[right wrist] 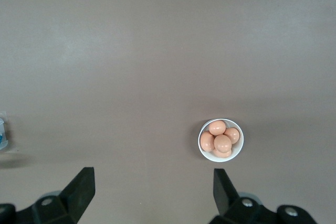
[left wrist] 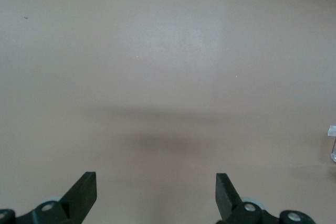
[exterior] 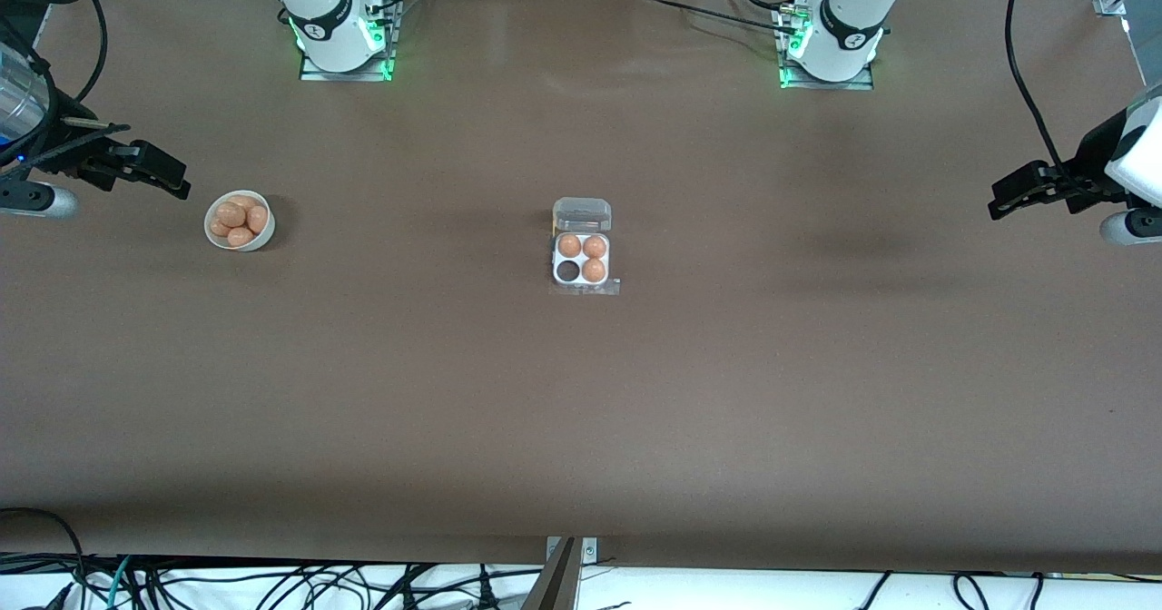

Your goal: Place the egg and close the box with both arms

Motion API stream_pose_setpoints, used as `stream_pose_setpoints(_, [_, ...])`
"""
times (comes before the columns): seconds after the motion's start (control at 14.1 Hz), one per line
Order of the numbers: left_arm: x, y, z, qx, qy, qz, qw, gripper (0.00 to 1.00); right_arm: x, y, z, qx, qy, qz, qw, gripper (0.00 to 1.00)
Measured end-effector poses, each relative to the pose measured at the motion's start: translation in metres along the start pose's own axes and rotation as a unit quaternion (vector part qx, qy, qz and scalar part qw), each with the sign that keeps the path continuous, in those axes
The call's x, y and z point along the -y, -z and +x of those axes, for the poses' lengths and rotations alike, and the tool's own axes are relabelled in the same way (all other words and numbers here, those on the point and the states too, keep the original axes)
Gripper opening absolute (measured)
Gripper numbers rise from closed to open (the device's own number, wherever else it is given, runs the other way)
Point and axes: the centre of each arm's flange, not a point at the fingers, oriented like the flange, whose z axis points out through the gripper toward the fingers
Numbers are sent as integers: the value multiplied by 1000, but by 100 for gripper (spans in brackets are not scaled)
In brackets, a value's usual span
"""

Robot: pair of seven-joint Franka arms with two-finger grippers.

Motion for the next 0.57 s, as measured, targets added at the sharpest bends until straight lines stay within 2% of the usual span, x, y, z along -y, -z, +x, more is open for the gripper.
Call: stream_pose_setpoints(0.57, [1, -1, 1, 1, 1, 0, 1000, 100, 1, 0, 0, 0, 1, 0, 1000, 100])
